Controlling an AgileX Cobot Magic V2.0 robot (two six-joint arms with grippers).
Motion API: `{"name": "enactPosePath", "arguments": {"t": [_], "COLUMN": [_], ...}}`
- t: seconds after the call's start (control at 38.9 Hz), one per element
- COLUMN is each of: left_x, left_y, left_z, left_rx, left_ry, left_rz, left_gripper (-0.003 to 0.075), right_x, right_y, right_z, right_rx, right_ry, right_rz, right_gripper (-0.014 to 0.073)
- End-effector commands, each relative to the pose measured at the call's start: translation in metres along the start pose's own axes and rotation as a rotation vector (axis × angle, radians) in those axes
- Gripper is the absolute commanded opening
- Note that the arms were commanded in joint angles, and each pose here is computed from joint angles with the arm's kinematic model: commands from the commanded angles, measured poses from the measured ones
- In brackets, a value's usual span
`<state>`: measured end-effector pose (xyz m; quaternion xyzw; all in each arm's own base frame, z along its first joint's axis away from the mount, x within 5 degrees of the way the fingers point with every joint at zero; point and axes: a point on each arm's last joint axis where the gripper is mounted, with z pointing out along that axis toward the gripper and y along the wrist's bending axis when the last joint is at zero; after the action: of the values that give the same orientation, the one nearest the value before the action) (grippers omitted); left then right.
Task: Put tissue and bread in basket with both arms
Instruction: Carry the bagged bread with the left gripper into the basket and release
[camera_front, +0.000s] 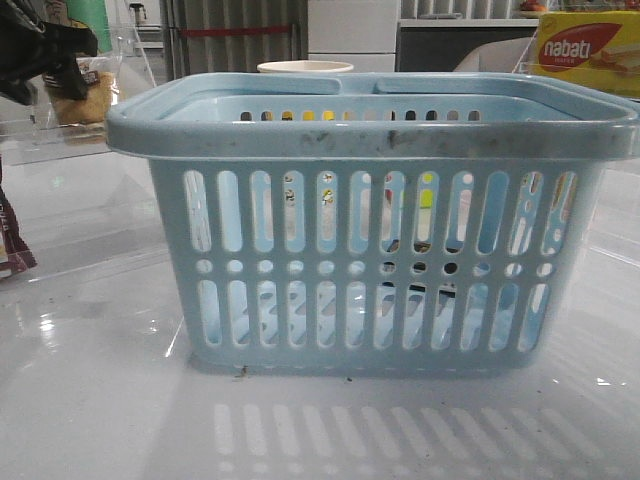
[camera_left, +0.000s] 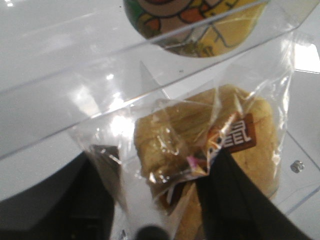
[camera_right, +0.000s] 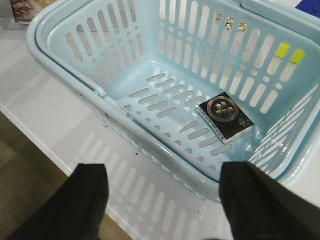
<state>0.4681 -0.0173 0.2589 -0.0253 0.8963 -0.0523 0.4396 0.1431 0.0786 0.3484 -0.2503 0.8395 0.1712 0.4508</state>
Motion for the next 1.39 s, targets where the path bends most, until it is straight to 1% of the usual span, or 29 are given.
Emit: {"name": "enactPosePath", "arguments": {"t": [0.0,0.08,0.13,0.31,0.44,0.59,0.67,0.8,0.87,1.03,1.16,1.36], "left_x": [-0.033,-0.031,-0.032,-0.043,-0.055,-0.059,-0.051,-0.03,-0.015,0.006,0.021,0.038], "left_y": [-0.004,-0.005,-0.006,-0.01,-0.023,-0.062,-0.09,-0.14,-0.169,-0.204,-0.223,-0.234], "left_z": [-0.029,-0.031,-0.038,-0.076,-0.125,-0.191,-0.22,-0.242,-0.245,-0.238,-0.218,-0.176], "left_rx": [0.011,0.013,0.015,0.026,0.056,0.144,0.223,0.371,0.45,0.528,0.547,0.518], "left_ry": [-0.15,-0.111,-0.095,-0.076,-0.107,-0.148,-0.134,-0.067,-0.038,0.014,0.076,0.16], "left_rz": [0.001,0.001,0.002,0.011,0.037,0.229,0.315,0.416,0.474,0.547,0.587,0.61], "left_gripper": [0.0228,0.0136,0.0089,0.0092,0.0092,0.0092,0.0092,0.0092,0.0092,0.0092,0.0092,0.0096], "right_x": [-0.013,-0.013,-0.013,-0.013,-0.013,-0.013,-0.013,-0.013,-0.013,-0.013,-0.013,-0.013], "right_y": [-0.001,-0.001,-0.001,-0.001,-0.001,-0.001,-0.001,-0.001,-0.001,-0.001,-0.001,-0.001], "right_z": [-0.007,-0.007,-0.007,-0.007,-0.007,-0.007,-0.007,-0.007,-0.007,-0.007,-0.007,-0.007], "right_rx": [0.019,0.019,0.019,0.019,0.019,0.019,0.019,0.019,0.019,0.019,0.019,0.019], "right_ry": [-0.09,-0.09,-0.09,-0.09,-0.09,-0.09,-0.09,-0.09,-0.09,-0.09,-0.09,-0.09], "right_rz": [0.007,0.007,0.007,0.007,0.007,0.007,0.007,0.007,0.007,0.007,0.007,0.007], "right_gripper": [0.0571,0.0571,0.0571,0.0571,0.0571,0.0571,0.0571,0.0571,0.0571,0.0571,0.0571,0.0571]}}
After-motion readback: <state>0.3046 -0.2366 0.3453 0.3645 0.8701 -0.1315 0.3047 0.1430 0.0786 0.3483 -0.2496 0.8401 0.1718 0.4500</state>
